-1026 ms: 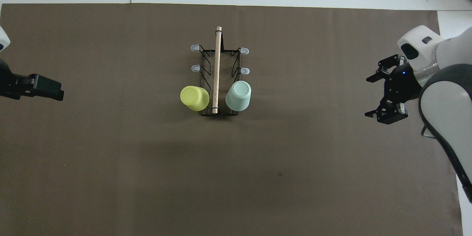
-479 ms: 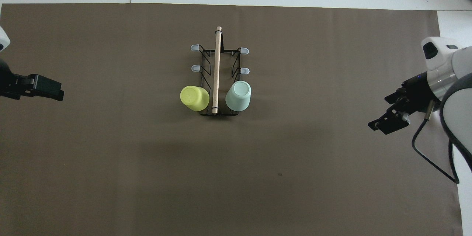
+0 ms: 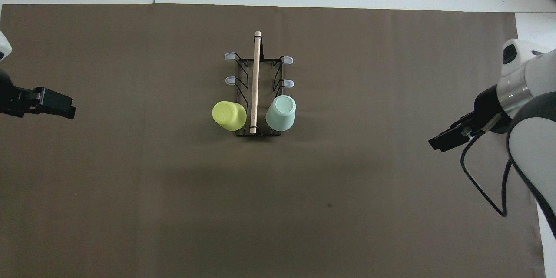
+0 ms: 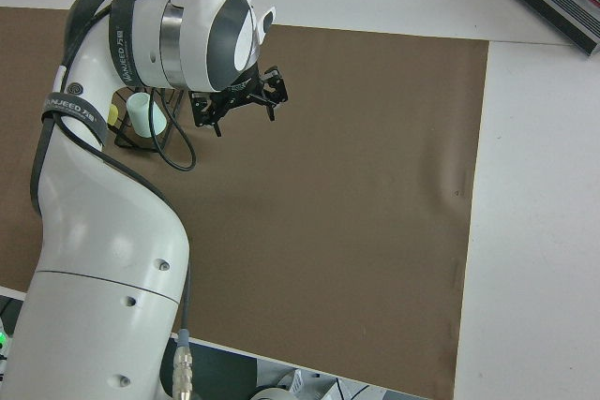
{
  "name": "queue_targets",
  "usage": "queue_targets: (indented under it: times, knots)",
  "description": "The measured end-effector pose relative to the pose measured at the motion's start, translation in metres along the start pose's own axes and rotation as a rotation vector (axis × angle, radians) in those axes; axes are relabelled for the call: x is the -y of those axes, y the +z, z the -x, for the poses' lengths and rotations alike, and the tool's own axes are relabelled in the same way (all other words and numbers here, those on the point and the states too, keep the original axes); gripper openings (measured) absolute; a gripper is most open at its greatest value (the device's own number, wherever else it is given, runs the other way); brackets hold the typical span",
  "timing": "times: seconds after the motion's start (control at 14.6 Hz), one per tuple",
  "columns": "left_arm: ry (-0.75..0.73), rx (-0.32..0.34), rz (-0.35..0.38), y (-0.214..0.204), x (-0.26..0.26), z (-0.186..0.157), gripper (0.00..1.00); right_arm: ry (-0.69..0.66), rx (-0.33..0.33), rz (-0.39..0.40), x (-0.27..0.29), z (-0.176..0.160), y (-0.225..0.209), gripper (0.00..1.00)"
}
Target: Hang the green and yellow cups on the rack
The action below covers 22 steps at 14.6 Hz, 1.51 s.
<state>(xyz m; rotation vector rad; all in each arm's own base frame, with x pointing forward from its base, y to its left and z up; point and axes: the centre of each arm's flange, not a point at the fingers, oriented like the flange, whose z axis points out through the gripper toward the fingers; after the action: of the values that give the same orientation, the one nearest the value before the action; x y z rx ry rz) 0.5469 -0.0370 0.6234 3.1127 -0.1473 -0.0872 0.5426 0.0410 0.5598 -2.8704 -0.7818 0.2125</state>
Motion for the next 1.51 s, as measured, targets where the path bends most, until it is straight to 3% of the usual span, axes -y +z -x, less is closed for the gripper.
queue_targets:
  times: [0.27, 0.62, 0.82, 1.16, 1.51]
  knots:
    - [0.0, 0.0, 0.0, 0.0, 0.0, 0.0, 1.0, 0.047, -0.014, 0.021, -0.022, 0.009, -0.004, 1.0]
    - [0.0, 0.0, 0.0, 0.0, 0.0, 0.0, 1.0, 0.238, -0.043, 0.079, -0.02, 0.005, -0.016, 1.0]
    - [0.0, 0.0, 0.0, 0.0, 0.0, 0.0, 1.0, 0.28, -0.061, 0.095, -0.018, 0.002, -0.025, 1.0]
    - [0.0, 0.0, 0.0, 0.0, 0.0, 0.0, 1.0, 0.394, -0.024, 0.076, -0.015, 0.003, -0.037, 1.0]
    - [0.0, 0.0, 0.0, 0.0, 0.0, 0.0, 1.0, 0.402, -0.024, 0.074, -0.016, -0.001, -0.036, 1.0]
